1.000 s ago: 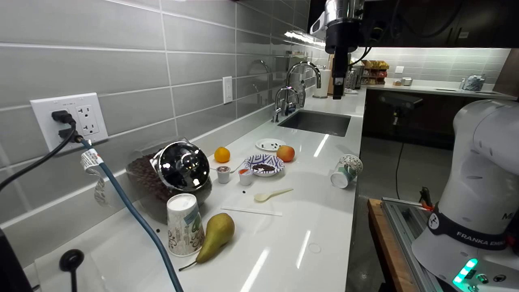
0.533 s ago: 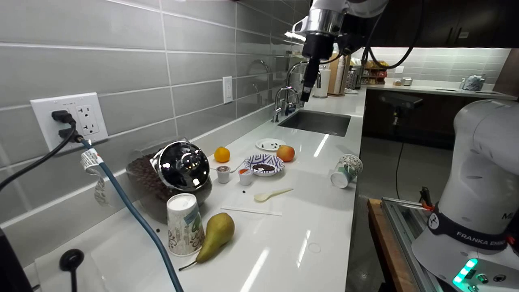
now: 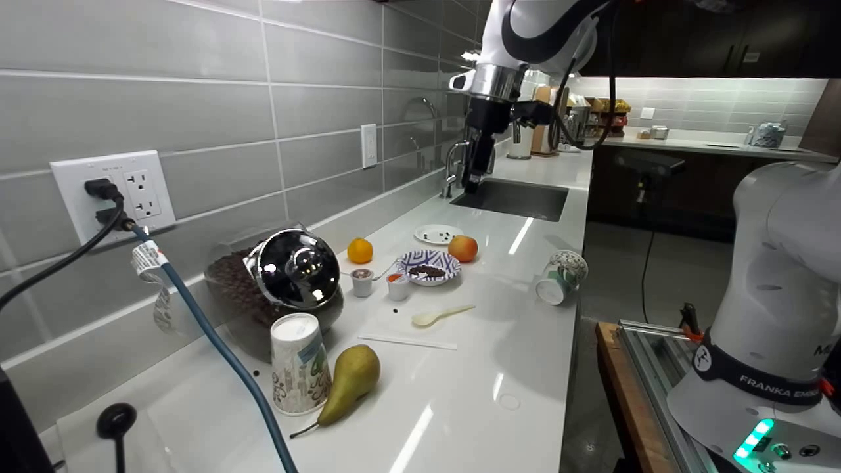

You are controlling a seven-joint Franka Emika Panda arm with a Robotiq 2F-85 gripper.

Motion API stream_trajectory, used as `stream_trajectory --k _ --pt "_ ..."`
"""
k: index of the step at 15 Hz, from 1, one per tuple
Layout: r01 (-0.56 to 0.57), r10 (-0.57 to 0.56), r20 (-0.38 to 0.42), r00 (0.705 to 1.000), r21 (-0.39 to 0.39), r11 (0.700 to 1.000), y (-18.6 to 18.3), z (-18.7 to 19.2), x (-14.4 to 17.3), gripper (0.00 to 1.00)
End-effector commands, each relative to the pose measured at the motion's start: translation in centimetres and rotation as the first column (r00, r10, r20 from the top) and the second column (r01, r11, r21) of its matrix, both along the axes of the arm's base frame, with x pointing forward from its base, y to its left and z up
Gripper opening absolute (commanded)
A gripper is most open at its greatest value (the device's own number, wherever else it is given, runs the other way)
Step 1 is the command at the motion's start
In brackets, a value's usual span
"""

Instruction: Shake the bowl

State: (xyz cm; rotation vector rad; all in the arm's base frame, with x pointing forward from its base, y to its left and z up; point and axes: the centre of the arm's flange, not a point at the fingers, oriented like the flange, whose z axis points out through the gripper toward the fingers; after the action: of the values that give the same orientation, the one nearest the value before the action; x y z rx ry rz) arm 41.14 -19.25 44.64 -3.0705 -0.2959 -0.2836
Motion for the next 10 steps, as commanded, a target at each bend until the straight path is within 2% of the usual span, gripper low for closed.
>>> stream_trajectory --k 1,2,6,10 --pt "-0.002 0.002 0.007 1.000 -0.001 1.000 0.1 0.4 0.0 1.00" --pt "-0.002 0.002 0.012 1.000 -0.001 1.000 0.1 0.6 -0.1 1.00" --pt "-0.016 0.017 -0.006 1.000 0.053 0.998 -4.2 -1.9 2.0 1.00" --pt "-0.041 0.039 0.022 0.999 0.107 0.993 -8.5 -4.9 3.7 1.00"
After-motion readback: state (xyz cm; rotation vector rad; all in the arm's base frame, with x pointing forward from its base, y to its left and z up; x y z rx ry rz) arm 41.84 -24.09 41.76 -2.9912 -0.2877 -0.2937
